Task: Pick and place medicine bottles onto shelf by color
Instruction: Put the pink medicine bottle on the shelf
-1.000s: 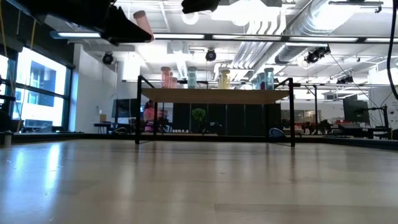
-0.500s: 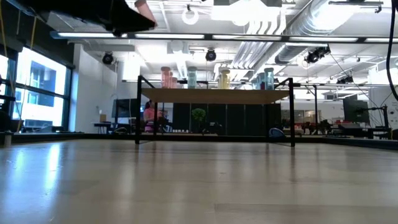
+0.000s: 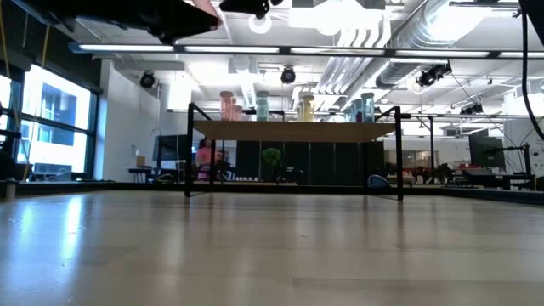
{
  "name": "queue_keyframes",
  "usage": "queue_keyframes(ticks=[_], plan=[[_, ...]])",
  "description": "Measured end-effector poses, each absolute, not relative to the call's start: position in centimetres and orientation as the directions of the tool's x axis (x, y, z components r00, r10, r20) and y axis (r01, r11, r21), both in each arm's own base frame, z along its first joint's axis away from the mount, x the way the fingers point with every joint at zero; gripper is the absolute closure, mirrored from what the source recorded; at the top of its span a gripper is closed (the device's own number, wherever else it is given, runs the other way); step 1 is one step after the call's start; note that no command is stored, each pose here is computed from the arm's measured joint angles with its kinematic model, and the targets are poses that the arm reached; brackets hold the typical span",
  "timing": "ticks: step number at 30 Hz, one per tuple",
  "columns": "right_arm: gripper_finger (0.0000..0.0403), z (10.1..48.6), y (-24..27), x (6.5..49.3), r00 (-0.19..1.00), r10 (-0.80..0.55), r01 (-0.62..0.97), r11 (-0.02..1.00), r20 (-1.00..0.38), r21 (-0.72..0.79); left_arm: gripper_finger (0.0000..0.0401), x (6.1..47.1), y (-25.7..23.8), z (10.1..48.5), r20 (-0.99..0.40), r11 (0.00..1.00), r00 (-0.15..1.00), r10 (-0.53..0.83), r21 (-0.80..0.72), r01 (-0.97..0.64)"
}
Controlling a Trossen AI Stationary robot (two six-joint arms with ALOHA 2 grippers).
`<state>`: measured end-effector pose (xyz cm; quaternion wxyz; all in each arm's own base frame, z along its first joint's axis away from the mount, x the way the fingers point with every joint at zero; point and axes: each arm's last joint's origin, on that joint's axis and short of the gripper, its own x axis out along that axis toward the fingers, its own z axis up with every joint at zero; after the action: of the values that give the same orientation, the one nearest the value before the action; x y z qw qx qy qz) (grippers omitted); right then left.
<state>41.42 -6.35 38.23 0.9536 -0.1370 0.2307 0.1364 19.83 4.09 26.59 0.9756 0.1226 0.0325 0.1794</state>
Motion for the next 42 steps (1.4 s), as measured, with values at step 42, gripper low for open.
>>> queue_keyframes(ticks=[42], plan=[[0.0253,37.2,-6.6,42.1,0.853,0.136,-0.278,0.936,-0.504,-0.217,0.0311,22.7,4.8,27.6,-0.015,0.862,0.904,0.428,0.31,-0.402]])
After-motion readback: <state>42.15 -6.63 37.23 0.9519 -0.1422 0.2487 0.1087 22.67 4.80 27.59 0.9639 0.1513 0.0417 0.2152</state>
